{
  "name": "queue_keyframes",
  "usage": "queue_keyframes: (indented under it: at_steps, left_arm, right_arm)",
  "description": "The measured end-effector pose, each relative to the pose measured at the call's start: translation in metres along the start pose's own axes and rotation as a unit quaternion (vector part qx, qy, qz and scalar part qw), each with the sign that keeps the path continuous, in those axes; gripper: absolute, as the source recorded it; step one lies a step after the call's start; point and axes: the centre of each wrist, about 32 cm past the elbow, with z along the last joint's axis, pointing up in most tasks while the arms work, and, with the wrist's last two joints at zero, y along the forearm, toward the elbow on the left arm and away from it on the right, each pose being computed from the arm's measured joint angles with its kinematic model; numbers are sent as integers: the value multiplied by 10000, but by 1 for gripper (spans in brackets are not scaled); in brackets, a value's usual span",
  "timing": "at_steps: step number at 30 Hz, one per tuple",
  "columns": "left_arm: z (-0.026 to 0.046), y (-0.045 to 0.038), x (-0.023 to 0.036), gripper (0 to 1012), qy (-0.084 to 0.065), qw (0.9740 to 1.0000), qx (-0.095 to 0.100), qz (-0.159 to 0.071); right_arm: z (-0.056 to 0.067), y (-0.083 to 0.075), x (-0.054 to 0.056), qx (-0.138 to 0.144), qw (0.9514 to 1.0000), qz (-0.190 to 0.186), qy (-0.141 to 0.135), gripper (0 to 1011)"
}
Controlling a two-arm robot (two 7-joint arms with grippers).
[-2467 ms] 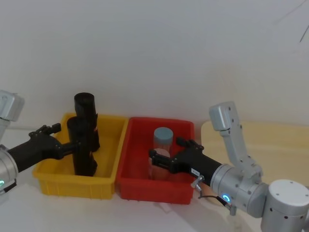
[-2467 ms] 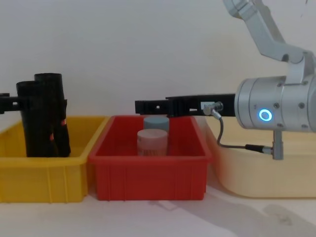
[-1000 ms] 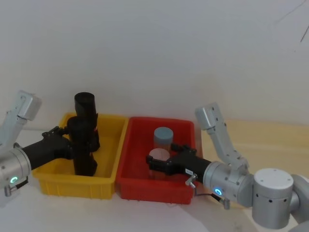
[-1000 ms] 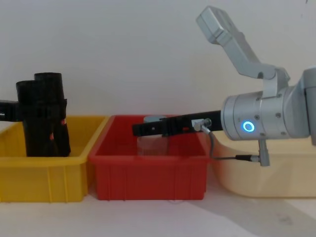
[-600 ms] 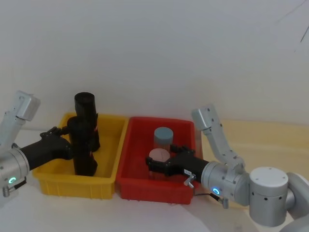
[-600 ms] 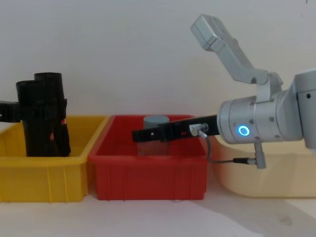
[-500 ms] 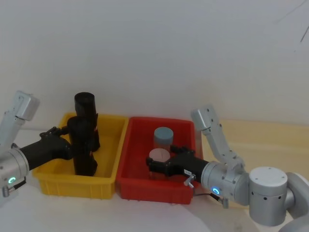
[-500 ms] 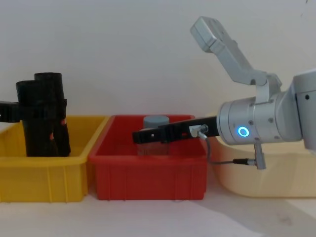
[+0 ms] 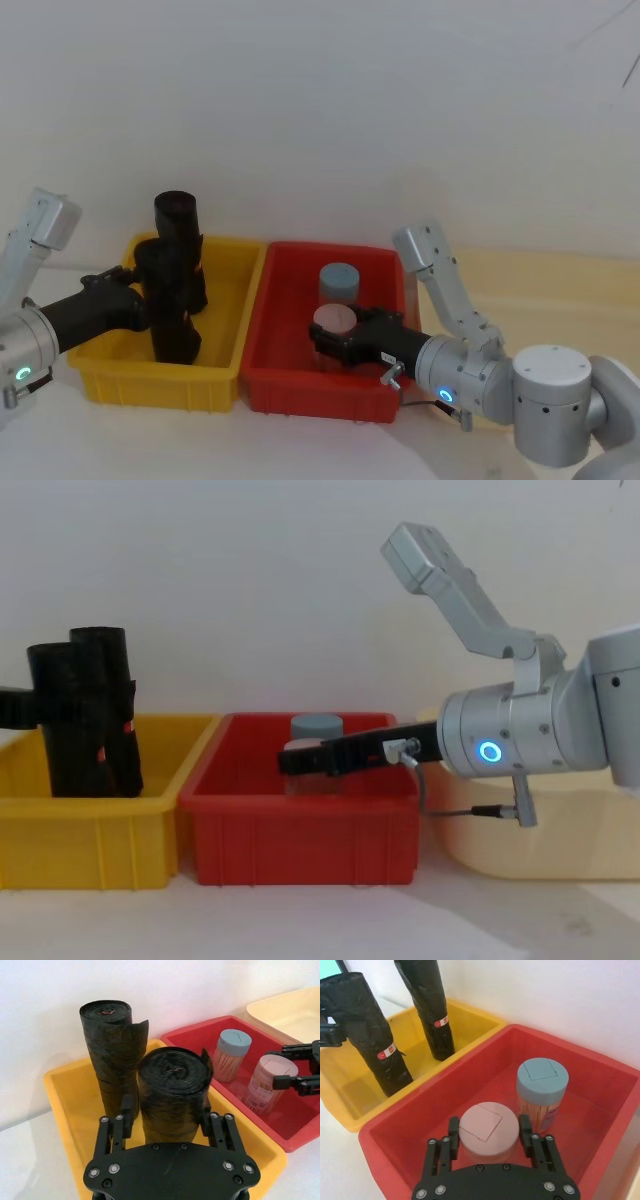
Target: Pick up the garbage bag with the one hand and transfer it to the other hand.
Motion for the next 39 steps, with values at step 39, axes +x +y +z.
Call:
queue_keyframes:
  at_steps: [39]
  left_arm:
    - [198,50,-114,498,-292,9982,-528,24]
  right_arm:
    - [160,-157,26,698,9975,-108,-77,663]
